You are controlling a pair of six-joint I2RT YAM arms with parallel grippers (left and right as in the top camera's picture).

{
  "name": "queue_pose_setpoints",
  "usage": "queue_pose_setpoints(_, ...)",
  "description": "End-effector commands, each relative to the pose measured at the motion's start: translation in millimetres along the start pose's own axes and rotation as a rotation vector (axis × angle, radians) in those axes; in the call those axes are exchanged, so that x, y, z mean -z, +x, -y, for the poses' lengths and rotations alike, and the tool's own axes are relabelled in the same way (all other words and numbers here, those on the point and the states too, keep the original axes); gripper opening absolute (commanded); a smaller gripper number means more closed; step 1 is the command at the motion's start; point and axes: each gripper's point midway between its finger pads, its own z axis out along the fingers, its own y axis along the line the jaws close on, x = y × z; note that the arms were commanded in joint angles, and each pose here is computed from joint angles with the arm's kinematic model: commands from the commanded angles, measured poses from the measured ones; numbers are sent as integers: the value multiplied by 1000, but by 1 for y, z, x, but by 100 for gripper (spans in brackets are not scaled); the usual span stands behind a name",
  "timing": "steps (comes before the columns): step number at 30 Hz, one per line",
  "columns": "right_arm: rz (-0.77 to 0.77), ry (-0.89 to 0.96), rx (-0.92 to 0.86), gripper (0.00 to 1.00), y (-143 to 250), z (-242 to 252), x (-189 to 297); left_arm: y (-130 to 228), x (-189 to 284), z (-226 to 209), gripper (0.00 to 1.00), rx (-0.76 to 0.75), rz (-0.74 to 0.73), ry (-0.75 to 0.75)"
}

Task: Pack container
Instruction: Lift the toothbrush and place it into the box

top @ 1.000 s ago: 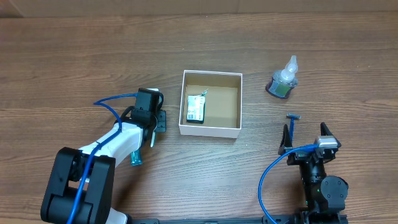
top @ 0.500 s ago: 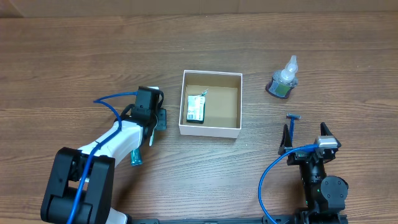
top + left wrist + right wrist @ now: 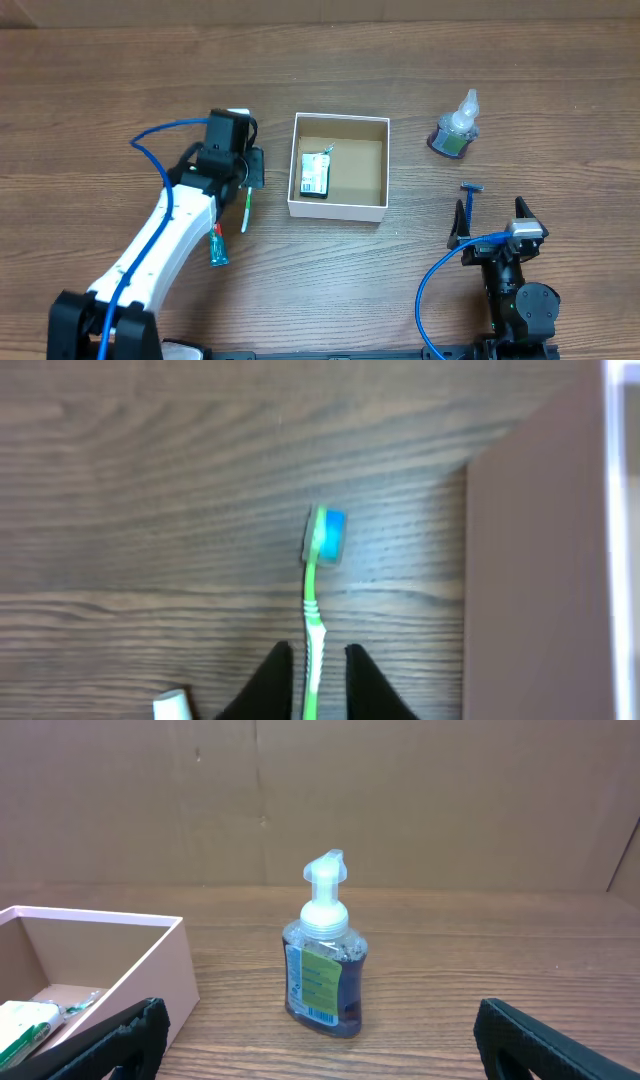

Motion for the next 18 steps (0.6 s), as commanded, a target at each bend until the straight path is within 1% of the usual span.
queue_pose_setpoints(1,3,1,1,100,2,0,0,7,2,-3,32,-4,-37,-8)
queue_pose_setpoints(2,3,1,1,100,2,0,0,13,-2,-4,40,-6,-54,-12)
queue_pose_setpoints(4,3,1,1,100,2,0,0,28,-13,-6,49,-9,-95,-22)
queue_pose_setpoints(5,3,1,1,100,2,0,0,34,-19,-7,52,-3,-107,-25)
queue_pose_setpoints(7,3,1,1,100,2,0,0,45,-31,-7,53,11,-127,-30)
queue_pose_setpoints(10,3,1,1,100,2,0,0,59,-51,-9,53,17,-161,-39)
queue_pose_setpoints(14,3,1,1,100,2,0,0,69,-72,-7,52,14,-193,-38)
queue_pose_setpoints(15,3,1,1,100,2,0,0,72,-75,-7,51,13,-200,-40)
queue_pose_setpoints(18,3,1,1,100,2,0,0,75,-80,-8,41,12,-211,-44)
